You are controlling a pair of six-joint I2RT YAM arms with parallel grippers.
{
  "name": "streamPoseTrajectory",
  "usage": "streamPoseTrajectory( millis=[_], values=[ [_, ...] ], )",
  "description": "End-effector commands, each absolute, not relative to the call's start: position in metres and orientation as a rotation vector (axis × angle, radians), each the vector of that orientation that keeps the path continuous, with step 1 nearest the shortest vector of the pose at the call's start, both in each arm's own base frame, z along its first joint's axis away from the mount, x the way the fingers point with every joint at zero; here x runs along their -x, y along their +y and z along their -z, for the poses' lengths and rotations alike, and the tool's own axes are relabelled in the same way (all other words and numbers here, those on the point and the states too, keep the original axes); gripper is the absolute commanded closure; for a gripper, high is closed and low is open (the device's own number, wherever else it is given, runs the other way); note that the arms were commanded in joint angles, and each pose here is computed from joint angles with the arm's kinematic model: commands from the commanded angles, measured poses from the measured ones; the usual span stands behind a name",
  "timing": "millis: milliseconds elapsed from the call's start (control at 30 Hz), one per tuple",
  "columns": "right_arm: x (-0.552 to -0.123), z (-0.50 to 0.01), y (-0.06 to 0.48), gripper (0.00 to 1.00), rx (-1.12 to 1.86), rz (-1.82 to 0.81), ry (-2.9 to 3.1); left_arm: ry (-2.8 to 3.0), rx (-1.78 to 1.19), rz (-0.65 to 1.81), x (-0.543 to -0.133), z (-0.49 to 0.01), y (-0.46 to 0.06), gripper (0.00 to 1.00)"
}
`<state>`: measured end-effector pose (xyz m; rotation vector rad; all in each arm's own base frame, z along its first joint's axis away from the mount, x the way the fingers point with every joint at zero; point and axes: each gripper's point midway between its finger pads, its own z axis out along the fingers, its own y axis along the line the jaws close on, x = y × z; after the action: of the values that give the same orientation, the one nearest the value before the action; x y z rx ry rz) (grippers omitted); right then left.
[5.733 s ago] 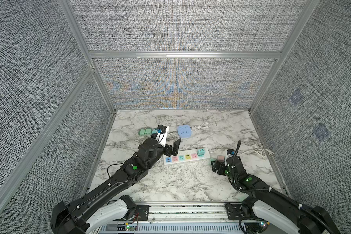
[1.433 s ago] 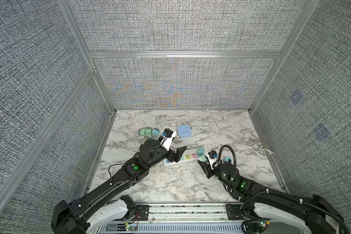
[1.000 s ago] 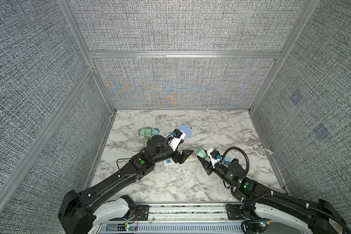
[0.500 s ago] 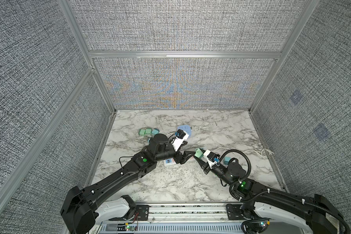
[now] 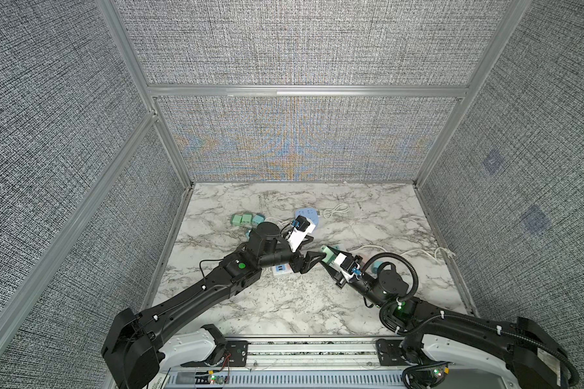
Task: Insert plugs into power strip
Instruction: Pick up the plug from the center of the table, then insert the plug into the socket.
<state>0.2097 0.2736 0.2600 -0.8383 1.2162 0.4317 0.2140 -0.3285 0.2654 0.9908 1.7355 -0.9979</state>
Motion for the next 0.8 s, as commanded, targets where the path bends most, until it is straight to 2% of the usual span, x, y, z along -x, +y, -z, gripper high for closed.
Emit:
streamPoseTrajectory(
  millis=[0,133,200,333,467,500,567,600,667,767],
  values=[
    [-0.203,-0.281,0.277,0.86,0.835,-0.453,1.124,1.719,-0.995,1.010,-0.213,-0.270,-0.330,0.26],
    [-0.203,-0.282,0.281,0.86,0.849,-0.455,1.114,1.723,-1.008,1.025,-0.212,-0.268,-0.332,0.28],
    [-0.202,-0.283,0.282,0.86,0.847,-0.458,1.109,1.726,-1.013,1.028,-0.212,-0.266,-0.333,0.32],
    [-0.204,-0.289,0.281,0.86,0.826,-0.455,1.102,1.728,-1.025,1.047,-0.209,-0.266,-0.335,0.50],
    [-0.206,-0.292,0.282,0.86,0.821,-0.447,1.108,1.712,-1.040,1.075,-0.204,-0.270,-0.336,0.75],
    [-0.206,-0.292,0.283,0.86,0.825,-0.448,1.110,1.704,-1.047,1.085,-0.202,-0.272,-0.337,0.77],
    [-0.206,-0.294,0.283,0.86,0.829,-0.446,1.104,1.703,-1.058,1.099,-0.200,-0.270,-0.337,0.78],
    [-0.206,-0.295,0.284,0.86,0.829,-0.444,1.098,1.706,-1.061,1.103,-0.200,-0.269,-0.338,0.74],
    [-0.208,-0.296,0.285,0.86,0.823,-0.439,1.093,1.721,-1.060,1.105,-0.201,-0.268,-0.339,0.57],
    [-0.209,-0.298,0.285,0.86,0.816,-0.434,1.088,1.728,-1.068,1.109,-0.201,-0.265,-0.340,0.49]
  ],
)
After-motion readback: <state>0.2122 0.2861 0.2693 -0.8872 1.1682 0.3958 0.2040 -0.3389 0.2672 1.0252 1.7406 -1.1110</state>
